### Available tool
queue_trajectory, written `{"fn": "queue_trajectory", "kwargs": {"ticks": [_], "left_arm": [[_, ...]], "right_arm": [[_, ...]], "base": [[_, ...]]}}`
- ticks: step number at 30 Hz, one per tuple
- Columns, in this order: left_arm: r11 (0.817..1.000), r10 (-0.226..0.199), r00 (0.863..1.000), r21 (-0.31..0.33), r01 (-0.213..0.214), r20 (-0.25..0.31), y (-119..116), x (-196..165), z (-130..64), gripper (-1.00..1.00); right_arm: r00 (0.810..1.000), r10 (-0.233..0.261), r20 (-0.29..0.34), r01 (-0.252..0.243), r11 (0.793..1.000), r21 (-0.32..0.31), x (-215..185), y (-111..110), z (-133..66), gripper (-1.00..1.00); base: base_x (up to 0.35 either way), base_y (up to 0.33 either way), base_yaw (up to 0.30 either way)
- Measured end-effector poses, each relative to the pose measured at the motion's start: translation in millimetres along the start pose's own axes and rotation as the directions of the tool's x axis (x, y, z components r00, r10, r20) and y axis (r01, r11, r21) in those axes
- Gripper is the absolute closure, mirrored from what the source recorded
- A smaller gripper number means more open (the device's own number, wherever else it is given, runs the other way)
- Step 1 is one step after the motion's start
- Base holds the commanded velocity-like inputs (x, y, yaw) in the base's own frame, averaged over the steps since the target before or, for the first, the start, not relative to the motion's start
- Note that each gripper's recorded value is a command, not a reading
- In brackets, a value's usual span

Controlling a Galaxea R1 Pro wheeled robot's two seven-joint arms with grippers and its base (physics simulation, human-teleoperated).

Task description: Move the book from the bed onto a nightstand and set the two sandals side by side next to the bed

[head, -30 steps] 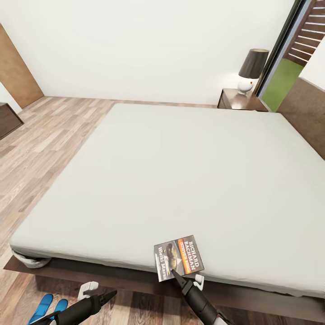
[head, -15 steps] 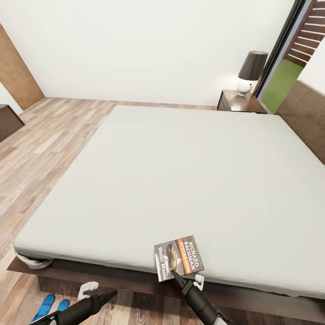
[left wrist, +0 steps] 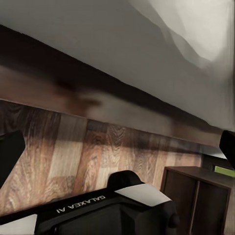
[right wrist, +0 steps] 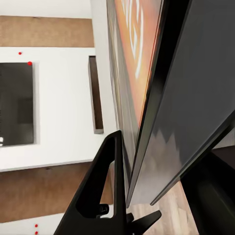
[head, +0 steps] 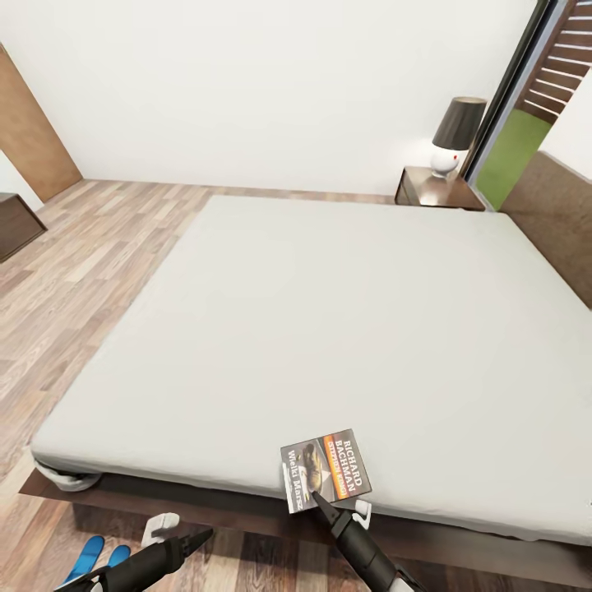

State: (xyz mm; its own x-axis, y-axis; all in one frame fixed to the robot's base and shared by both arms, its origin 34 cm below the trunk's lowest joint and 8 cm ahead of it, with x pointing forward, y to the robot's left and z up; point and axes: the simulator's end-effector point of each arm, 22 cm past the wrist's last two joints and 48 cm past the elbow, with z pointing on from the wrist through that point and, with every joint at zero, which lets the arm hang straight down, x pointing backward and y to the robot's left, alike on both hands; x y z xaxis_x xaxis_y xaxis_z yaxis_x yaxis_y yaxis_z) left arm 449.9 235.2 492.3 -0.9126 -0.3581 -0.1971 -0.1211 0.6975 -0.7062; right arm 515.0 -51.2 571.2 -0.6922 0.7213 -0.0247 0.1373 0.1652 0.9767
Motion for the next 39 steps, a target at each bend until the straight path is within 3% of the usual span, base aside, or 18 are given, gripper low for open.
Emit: {"fn": "queue_trajectory", "kwargs": {"ticks": [39], "left_arm": [[1.000,0.000,1.000,0.000,0.000,0.000,-43,-12,-41.9,-1.00]], "right_arm": [[1.000,-0.005,-0.013,0.005,1.000,-0.004,0,61,-12.9,1.00]], "base": [[0.000,0.000,0.000]]}}
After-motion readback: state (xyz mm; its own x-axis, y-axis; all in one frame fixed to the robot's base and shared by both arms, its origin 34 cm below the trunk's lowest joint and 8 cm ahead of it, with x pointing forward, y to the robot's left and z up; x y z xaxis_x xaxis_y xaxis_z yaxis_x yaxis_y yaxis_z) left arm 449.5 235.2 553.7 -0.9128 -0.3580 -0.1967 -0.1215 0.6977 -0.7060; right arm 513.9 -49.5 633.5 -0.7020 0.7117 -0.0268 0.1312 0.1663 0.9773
